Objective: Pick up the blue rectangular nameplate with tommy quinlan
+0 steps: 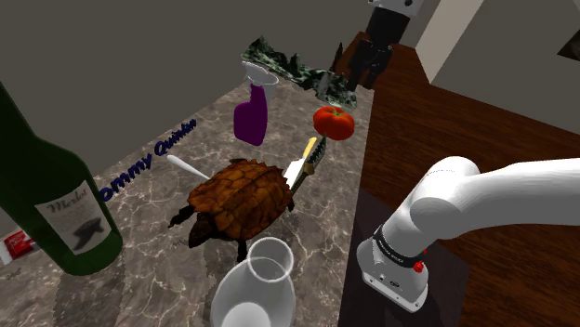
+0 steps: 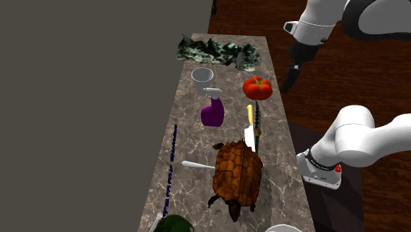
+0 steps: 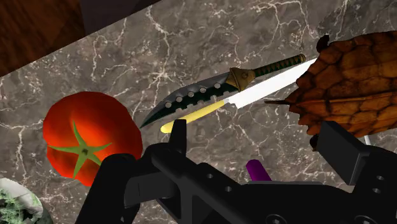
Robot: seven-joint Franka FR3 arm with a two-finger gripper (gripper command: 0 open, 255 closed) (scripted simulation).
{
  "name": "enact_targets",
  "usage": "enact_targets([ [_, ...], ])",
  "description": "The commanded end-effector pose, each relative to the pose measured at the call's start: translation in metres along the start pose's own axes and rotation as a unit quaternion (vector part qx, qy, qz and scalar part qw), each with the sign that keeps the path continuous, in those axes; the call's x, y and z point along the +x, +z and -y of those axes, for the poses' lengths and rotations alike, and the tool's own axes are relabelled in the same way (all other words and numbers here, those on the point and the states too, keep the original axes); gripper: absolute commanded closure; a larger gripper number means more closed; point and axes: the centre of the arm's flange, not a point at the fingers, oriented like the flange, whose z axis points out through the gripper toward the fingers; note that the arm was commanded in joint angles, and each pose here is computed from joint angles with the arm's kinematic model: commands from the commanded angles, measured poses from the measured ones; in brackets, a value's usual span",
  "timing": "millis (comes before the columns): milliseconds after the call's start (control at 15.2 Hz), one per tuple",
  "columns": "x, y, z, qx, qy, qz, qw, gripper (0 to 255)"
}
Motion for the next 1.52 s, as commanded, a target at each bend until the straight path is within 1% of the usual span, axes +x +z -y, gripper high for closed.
enact_targets([
  [0, 0.000, 0.000, 0.000, 0.000, 0.000, 0.000, 1.0000, 0],
  [330, 0.008, 0.028, 0.060, -0.004, 0.057, -0.013, 0.9983, 0],
  [528, 0.016, 0.045, 0.095, -0.006, 0.091, -0.021, 0.9956, 0],
  [726, 0.027, 0.062, 0.130, -0.008, 0.125, -0.028, 0.9917, 0],
  [1056, 0.051, 0.090, 0.185, -0.012, 0.182, -0.041, 0.9825, 0],
  [1254, 0.068, 0.106, 0.217, -0.014, 0.215, -0.048, 0.9753, 0],
  [1452, 0.089, 0.123, 0.248, -0.016, 0.248, -0.056, 0.9669, 0],
])
